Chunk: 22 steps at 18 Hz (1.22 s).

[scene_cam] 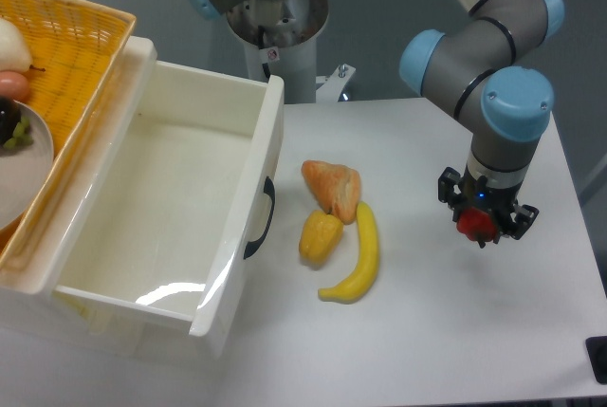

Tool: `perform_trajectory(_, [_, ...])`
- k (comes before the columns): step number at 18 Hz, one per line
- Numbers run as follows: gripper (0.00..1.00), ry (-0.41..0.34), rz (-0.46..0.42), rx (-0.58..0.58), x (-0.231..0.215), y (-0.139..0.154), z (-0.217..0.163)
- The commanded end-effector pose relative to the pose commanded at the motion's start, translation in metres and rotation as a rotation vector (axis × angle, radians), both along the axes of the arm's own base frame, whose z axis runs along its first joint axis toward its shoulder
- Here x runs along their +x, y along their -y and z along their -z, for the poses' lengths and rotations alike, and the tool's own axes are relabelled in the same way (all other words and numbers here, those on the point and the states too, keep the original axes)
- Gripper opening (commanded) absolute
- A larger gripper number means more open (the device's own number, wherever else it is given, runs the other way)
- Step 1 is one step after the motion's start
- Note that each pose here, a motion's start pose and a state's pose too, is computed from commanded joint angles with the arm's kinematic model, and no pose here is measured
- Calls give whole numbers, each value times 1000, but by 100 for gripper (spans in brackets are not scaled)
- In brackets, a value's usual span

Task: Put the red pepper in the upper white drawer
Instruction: 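Lift the gripper holding the red pepper up from the table, then carry the red pepper over the open white drawer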

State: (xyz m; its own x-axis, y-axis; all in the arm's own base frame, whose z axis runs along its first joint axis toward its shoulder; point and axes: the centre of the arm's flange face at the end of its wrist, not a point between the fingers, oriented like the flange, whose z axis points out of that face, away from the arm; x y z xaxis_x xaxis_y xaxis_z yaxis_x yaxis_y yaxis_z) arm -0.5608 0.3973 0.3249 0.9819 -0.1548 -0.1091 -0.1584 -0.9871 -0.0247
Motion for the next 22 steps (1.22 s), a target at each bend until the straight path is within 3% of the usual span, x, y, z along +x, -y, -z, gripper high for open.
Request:
perform_trajectory(9, [23, 23, -16, 61, 12, -2, -34])
perform_trajectory(13, [23, 44, -63, 78, 32, -1, -61])
perform_trajectory(18, [23, 97, -104, 176, 61, -1, -100])
perform_trajectory(22, [23, 148, -132, 284, 95, -19, -132])
